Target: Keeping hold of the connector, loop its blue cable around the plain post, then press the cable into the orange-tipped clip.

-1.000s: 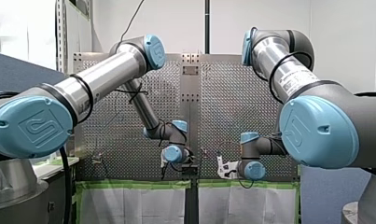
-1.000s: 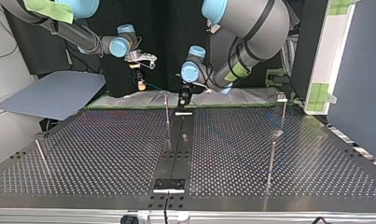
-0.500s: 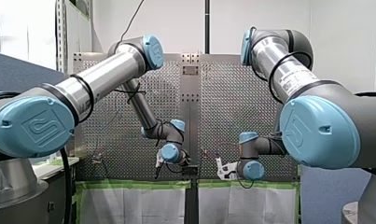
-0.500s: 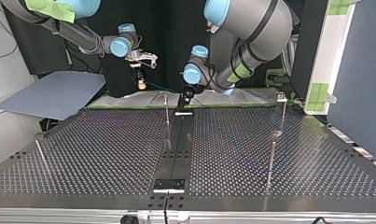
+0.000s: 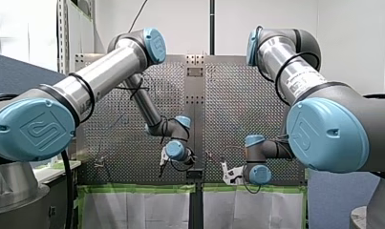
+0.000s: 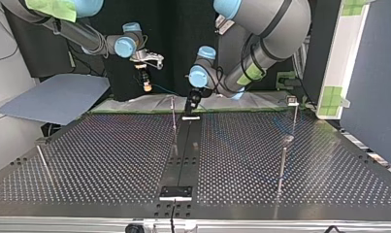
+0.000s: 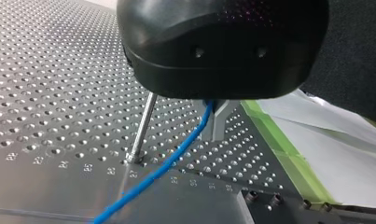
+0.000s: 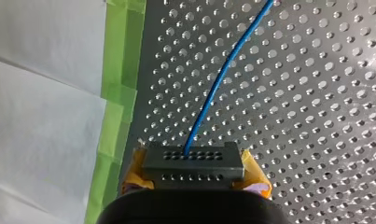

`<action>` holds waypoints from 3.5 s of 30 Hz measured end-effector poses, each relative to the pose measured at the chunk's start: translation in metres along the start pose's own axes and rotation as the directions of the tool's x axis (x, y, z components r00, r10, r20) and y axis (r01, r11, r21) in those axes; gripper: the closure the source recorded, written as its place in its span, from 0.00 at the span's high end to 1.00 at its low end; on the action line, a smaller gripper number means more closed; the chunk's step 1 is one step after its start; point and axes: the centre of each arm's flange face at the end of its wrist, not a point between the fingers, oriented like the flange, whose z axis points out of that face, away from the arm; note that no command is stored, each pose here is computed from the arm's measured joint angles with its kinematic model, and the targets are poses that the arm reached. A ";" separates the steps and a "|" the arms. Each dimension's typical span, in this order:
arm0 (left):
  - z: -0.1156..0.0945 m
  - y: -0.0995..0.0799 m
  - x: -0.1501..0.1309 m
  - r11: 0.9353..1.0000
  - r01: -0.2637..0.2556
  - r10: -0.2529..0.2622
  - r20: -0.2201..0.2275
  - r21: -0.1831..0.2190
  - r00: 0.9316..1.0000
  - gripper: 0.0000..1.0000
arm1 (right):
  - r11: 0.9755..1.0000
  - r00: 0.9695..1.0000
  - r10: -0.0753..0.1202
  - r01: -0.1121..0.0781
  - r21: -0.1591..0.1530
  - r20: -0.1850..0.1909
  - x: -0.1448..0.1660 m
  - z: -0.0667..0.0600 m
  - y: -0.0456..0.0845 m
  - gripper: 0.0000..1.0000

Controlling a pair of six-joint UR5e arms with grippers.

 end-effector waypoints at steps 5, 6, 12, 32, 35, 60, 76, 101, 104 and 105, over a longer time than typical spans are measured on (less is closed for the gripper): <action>0.000 0.002 -0.001 1.000 0.002 -0.002 -0.002 -0.003 1.000 0.00 | 1.000 1.000 0.008 -0.008 0.001 -0.026 0.020 0.000 0.004 0.00; 0.000 0.002 -0.001 1.000 0.004 -0.004 -0.002 -0.003 1.000 0.00 | 1.000 0.999 0.013 -0.013 -0.001 -0.034 0.025 0.000 0.006 0.00; 0.000 0.003 0.000 1.000 0.007 -0.007 -0.003 -0.002 1.000 0.00 | 1.000 0.999 0.021 -0.021 0.002 -0.047 0.033 -0.001 0.006 0.00; 0.018 -0.003 0.018 0.997 0.073 -0.073 0.031 0.024 0.997 0.00 | 0.998 0.996 0.065 -0.064 0.012 -0.062 0.011 0.004 0.009 0.00; 0.024 -0.002 0.012 0.996 0.081 -0.081 0.039 0.023 0.996 0.00 | 0.998 0.996 0.068 -0.067 0.009 -0.063 0.010 0.006 0.012 0.00; 0.050 0.004 -0.032 0.991 0.125 -0.126 0.040 0.041 0.991 0.00 | 0.996 0.989 0.083 -0.080 0.033 -0.119 0.033 0.034 0.022 0.00; 0.052 0.012 -0.031 0.992 0.127 -0.127 0.028 0.024 0.991 0.00 | 0.995 0.984 0.096 -0.092 0.032 -0.149 0.053 0.057 0.035 0.00; 0.047 0.018 -0.025 0.997 0.043 -0.040 -0.049 0.059 0.998 1.00 | 0.995 0.990 0.095 -0.093 0.027 -0.102 0.048 0.057 0.048 0.00; 0.043 0.014 -0.022 0.996 0.015 -0.008 -0.076 0.086 0.997 1.00 | 0.995 0.991 0.095 -0.092 0.027 -0.097 0.047 0.056 0.048 0.00; 0.041 0.012 -0.021 0.996 0.005 0.003 -0.084 0.089 0.996 1.00 | 0.995 0.991 0.095 -0.093 0.027 -0.095 0.047 0.056 0.048 0.00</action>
